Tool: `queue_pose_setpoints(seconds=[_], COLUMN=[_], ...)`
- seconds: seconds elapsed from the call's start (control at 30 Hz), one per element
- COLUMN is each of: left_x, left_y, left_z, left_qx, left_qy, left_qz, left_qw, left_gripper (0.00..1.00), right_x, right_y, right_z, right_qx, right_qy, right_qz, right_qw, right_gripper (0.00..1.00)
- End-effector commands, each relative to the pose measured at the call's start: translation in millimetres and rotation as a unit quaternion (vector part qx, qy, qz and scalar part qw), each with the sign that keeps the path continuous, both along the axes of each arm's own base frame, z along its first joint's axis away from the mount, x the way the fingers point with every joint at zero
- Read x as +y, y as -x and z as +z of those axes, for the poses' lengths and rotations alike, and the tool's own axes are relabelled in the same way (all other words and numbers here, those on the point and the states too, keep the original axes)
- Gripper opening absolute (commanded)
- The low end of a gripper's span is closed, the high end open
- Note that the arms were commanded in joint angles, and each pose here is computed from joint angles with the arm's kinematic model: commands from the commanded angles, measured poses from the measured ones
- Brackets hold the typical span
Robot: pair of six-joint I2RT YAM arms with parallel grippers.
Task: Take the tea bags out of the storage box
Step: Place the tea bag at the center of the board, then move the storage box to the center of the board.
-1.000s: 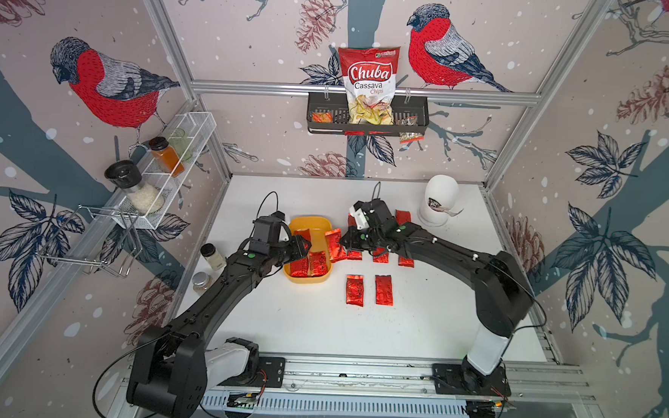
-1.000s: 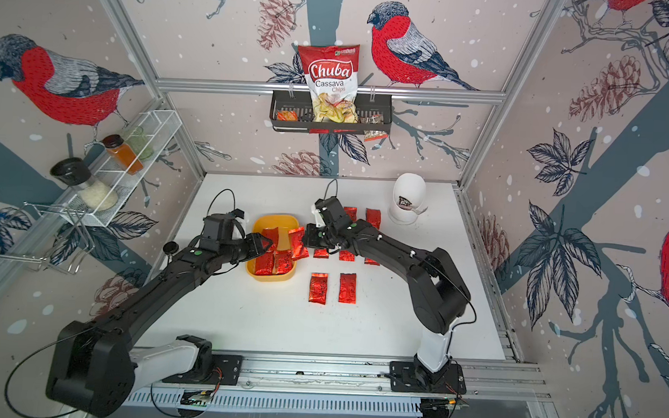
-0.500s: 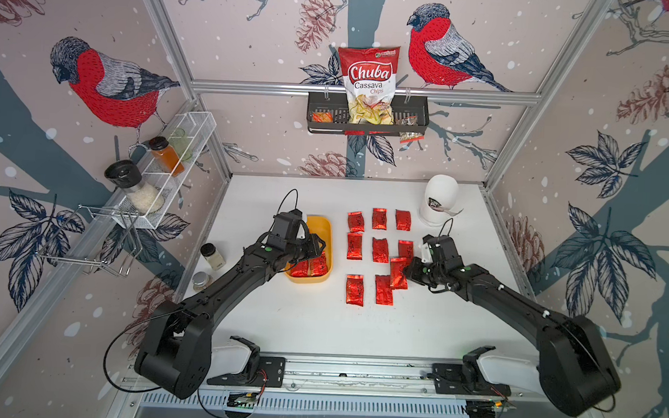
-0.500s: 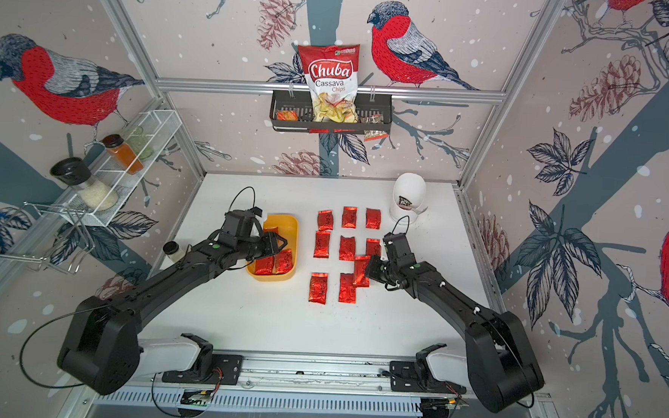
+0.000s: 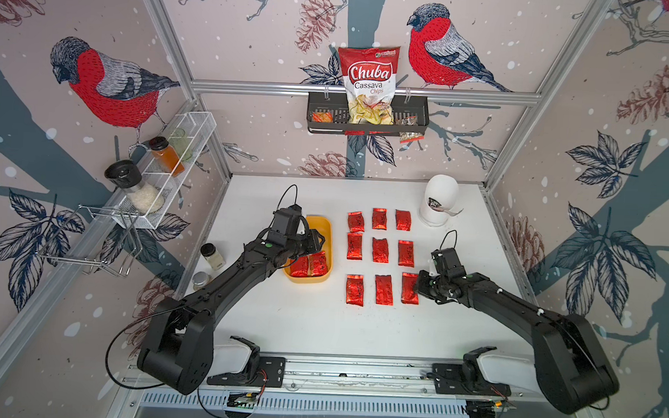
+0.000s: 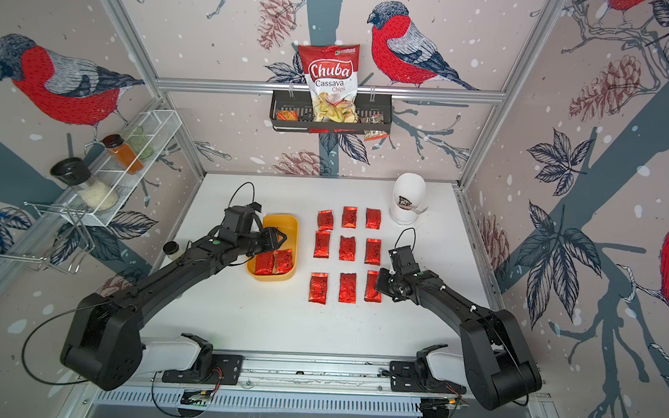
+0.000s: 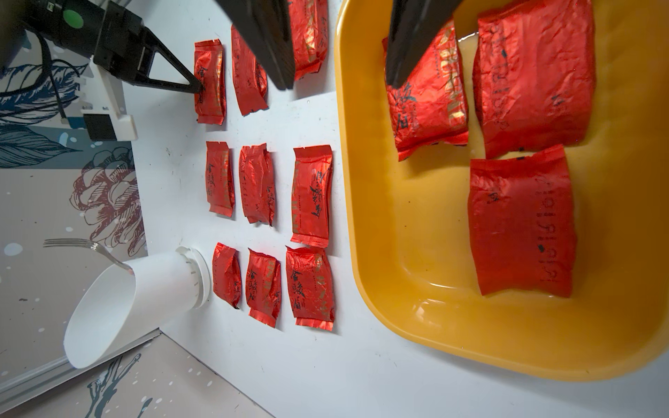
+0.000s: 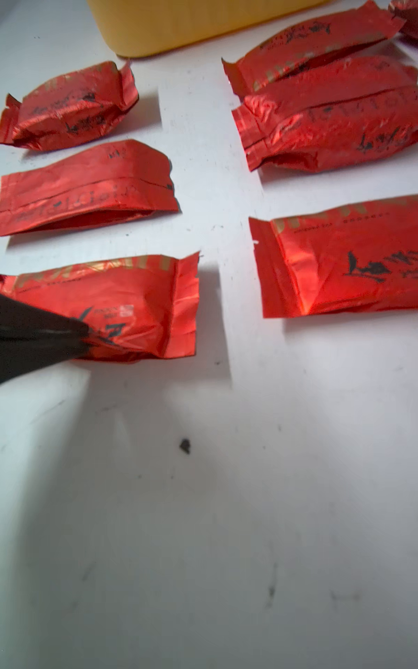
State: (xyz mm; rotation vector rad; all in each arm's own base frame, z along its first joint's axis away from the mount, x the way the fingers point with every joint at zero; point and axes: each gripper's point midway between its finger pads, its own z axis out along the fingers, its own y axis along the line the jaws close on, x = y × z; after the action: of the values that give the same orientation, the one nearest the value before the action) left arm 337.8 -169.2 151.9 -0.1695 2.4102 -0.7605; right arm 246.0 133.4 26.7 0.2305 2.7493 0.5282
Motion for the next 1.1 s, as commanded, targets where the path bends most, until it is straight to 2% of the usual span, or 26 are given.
queue_pose_setpoints(seconds=[0.0,0.1,0.23,0.33,0.5,0.6,0.8,1.07], left_x=[6.9,19.6,39.2,54.5,72.6,77.3,81.2,87.0], left_y=[-3.9,-5.7,-7.6,-8.9,-9.3,-8.1,-2.1,8.6], left_z=[2.0,2.5,4.6,6.0,2.1,-4.2,-12.1,-11.8], left_qx=[-0.01,-0.012,-0.016,-0.019,-0.014,-0.01,0.004,0.005], left_qy=[-0.007,-0.012,-0.025,-0.045,-0.083,-0.083,-0.094,-0.096], left_qz=[0.006,0.022,0.046,0.067,0.093,0.102,0.103,0.112], left_qw=[1.0,1.0,0.999,0.997,0.992,0.991,0.99,0.989], left_gripper=[0.47,0.47,0.47,0.47,0.47,0.47,0.45,0.46], right_x=[-13.6,-19.2,-19.6,-8.4,44.7,94.1,177.9,248.2], right_y=[2.0,0.3,-8.1,-21.8,-45.0,-55.6,-78.1,-92.6], right_z=[-7.0,-4.4,13.6,48.1,101.7,108.9,83.3,44.5], right_qx=[0.003,-0.002,-0.024,-0.07,-0.134,-0.139,-0.109,-0.062], right_qy=[0.038,0.05,0.07,0.075,0.025,-0.013,-0.05,-0.089], right_qz=[-0.009,-0.021,-0.029,-0.024,0.021,0.071,0.142,0.195], right_qw=[0.999,0.999,0.997,0.994,0.99,0.988,0.983,0.975], right_gripper=[0.2,0.34,0.41,0.44,0.46,0.47,0.45,0.44])
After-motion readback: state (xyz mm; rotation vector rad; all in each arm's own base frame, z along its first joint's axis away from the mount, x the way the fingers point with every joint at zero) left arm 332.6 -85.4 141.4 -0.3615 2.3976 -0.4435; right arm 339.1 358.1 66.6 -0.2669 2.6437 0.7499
